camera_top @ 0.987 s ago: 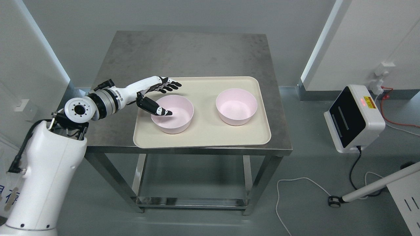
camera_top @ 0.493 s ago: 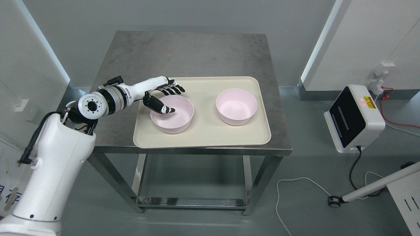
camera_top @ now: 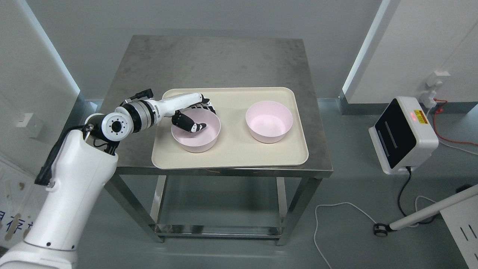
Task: Stack pink IKEA bowls on left shelf middle
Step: 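Grasp the pink bowl rim with the left hand and lift it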
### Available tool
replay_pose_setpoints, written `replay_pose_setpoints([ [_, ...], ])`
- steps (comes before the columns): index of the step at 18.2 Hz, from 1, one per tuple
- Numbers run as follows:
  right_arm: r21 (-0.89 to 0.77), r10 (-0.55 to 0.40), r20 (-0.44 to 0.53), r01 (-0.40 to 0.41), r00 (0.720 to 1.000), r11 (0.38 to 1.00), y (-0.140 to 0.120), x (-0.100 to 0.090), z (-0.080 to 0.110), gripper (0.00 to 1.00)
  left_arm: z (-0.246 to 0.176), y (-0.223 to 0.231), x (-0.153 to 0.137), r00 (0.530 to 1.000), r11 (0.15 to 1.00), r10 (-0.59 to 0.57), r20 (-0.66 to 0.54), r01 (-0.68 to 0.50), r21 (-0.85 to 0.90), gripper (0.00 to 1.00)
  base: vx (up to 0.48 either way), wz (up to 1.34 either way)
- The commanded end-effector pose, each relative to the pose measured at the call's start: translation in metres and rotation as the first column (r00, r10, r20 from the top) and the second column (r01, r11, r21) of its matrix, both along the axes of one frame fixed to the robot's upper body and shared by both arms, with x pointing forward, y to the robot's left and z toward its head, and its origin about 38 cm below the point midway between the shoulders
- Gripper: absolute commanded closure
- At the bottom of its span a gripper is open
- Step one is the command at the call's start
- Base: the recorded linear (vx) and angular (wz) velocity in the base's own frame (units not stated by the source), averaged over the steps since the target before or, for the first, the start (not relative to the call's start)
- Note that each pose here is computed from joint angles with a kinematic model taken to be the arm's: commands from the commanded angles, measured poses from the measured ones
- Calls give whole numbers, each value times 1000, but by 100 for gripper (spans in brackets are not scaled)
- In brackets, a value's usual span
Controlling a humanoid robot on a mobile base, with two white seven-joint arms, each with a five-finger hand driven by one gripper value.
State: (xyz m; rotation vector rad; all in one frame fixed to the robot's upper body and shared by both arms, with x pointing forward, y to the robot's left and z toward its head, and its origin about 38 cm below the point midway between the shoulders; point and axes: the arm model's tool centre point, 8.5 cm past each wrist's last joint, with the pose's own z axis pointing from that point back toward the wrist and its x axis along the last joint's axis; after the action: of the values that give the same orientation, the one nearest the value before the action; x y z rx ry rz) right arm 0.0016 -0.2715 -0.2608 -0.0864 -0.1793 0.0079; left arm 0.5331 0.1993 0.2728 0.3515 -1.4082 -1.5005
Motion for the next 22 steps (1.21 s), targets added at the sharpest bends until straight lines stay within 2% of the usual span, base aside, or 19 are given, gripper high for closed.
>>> replay_pose_setpoints([
  [1,-15,0,0,0,1000,1000,-11,0,1,0,-11,-21,3,999,999,-36,-17,35,-16,89,0,0],
  [4,-15,0,0,0,1000,1000,-11,0,1,0,-4,-29,3,999,997,-45,-1,45,-70,99,0,0],
  [9,-15,0,0,0,1000,1000,-11,0,1,0,10,-18,7,1000,991,-9,24,12,-130,100,0,0],
  [13,-14,-1,0,1,1000,1000,-11,0,1,0,67,-32,13,993,983,-30,111,49,-175,100,0,0],
  [16,-14,0,0,0,1000,1000,-11,0,1,0,98,-79,9,986,971,-101,136,128,-204,99,0,0],
  [18,-16,-2,0,2,1000,1000,-11,0,1,0,113,-106,5,978,976,-156,139,174,-128,99,0,0],
  [20,-15,0,0,0,1000,1000,-11,0,1,0,108,-154,-7,959,966,-257,120,259,-9,99,0,0],
  [22,-14,0,0,0,1000,1000,-11,0,1,0,85,-196,-22,934,938,-344,98,337,79,98,0,0],
])
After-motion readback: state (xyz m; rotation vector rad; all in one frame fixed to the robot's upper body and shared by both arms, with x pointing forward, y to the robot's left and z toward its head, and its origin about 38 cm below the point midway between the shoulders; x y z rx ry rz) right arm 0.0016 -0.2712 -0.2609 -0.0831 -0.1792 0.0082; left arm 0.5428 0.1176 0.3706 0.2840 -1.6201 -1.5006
